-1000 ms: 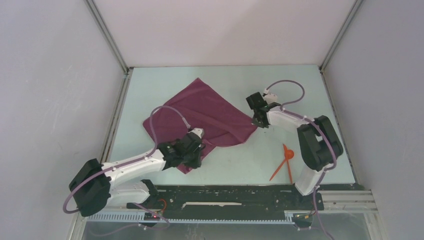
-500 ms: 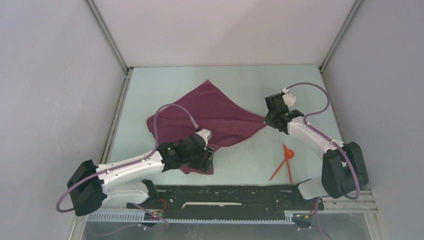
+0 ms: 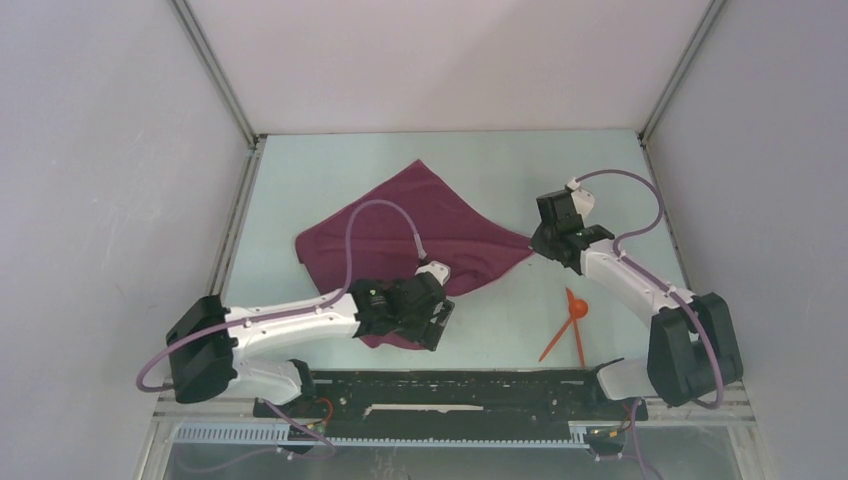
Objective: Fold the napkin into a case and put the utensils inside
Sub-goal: Pick up the crumpled napkin from the center of the board.
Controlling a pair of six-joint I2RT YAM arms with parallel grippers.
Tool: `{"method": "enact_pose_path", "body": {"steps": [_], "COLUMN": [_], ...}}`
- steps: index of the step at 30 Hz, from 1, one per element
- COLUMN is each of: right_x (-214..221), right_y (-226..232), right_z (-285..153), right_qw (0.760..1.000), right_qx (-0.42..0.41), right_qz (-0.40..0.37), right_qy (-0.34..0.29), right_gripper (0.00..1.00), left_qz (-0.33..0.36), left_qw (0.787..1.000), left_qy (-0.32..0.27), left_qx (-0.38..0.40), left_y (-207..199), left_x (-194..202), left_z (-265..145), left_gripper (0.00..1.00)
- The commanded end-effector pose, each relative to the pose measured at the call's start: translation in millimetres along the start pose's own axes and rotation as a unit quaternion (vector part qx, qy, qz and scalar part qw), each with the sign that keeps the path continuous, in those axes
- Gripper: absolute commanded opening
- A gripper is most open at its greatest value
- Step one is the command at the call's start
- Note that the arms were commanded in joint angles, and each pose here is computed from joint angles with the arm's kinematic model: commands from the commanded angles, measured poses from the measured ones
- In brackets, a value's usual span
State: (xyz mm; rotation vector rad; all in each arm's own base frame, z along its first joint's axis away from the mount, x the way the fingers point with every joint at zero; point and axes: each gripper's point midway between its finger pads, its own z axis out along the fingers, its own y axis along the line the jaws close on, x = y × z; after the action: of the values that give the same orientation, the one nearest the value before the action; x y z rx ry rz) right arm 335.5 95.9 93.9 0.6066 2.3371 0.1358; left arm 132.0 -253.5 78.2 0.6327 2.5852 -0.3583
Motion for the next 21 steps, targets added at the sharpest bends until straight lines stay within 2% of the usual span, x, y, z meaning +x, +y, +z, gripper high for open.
{"method": "enact_pose_path", "body": {"steps": [1, 2, 3, 11, 13, 16, 21], "right_x": [-18, -18, -19, -18, -19, -18, -17], "right_y": [4, 3, 3, -1, -1, -3, -5], "right_z": [-14, -15, -16, -20, -21, -21, -19], "right_qw": [0.999, 0.999, 0.999, 0.999, 0.999, 0.999, 0.999], "right_qx": [-0.02, -0.02, -0.022, -0.02, -0.022, -0.022, -0.02], "right_qz": [0.006, 0.007, 0.008, 0.008, 0.009, 0.008, 0.007], "right_qy": [-0.033, -0.034, -0.037, -0.036, -0.039, -0.038, -0.036], "right_gripper": [0.0, 0.0, 0.0, 0.0, 0.0, 0.0, 0.0], "left_qz": [0.008, 0.005, -0.003, -0.03, -0.027, -0.022, -0.016], "left_qw": [0.999, 0.999, 0.998, 0.997, 0.995, 0.995, 0.994], "left_qy": [0.001, 0.006, 0.012, 0.054, 0.062, 0.076, 0.089], "left_qx": [-0.048, -0.052, -0.055, -0.055, -0.067, -0.064, -0.068], "left_y": [11, 9, 7, -5, 0, -2, 3], "left_x": [-4, -4, -5, 7, 11, 17, 27], "left_z": [6, 10, 13, 40, 48, 59, 72], "left_gripper": [0.74, 0.66, 0.63, 0.74, 0.72, 0.64, 0.63]}}
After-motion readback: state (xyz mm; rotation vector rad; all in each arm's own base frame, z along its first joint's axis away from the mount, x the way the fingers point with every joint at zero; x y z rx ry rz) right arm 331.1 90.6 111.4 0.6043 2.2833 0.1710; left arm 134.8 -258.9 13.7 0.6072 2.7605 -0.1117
